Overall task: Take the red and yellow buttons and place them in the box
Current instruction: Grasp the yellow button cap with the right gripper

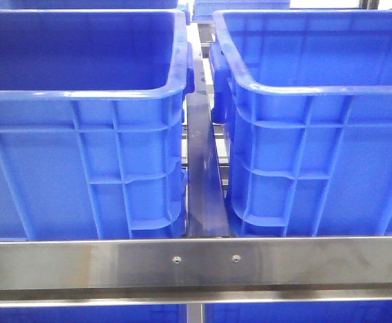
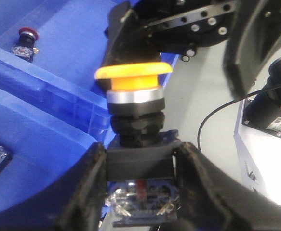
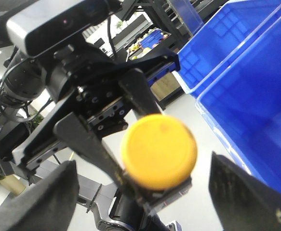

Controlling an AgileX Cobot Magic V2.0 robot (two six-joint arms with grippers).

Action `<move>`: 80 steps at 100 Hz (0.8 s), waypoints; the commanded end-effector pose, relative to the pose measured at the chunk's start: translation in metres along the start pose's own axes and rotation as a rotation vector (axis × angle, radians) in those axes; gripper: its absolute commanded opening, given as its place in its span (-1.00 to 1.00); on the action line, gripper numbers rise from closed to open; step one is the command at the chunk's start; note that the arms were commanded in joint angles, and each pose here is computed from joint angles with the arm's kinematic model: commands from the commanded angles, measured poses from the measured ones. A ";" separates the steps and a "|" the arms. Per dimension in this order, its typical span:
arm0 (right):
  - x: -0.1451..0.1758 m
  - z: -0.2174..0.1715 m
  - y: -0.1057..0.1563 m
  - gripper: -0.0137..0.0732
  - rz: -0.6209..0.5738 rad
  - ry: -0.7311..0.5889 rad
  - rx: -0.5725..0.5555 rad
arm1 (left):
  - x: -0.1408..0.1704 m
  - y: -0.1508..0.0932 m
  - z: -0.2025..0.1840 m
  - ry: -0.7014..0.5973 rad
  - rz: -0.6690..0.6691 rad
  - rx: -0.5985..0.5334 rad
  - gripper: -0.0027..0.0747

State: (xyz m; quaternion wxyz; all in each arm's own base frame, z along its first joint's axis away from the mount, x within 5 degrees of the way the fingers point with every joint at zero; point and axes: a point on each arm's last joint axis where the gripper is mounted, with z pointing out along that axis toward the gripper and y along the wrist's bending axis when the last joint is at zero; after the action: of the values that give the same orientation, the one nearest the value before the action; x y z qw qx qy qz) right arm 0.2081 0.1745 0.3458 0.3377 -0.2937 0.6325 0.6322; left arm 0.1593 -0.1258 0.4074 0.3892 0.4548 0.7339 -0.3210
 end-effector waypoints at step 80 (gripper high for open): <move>-0.027 0.022 0.020 -0.41 -0.031 -0.059 -0.132 | -0.014 -0.009 -0.008 -0.095 0.006 0.011 -0.55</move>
State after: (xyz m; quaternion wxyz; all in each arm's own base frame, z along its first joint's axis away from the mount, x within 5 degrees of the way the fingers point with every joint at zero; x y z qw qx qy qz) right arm 0.2179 0.1985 0.3531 0.3275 -0.3089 0.6255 0.6373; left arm 0.1579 -0.1261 0.4083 0.3895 0.4564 0.7308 -0.3254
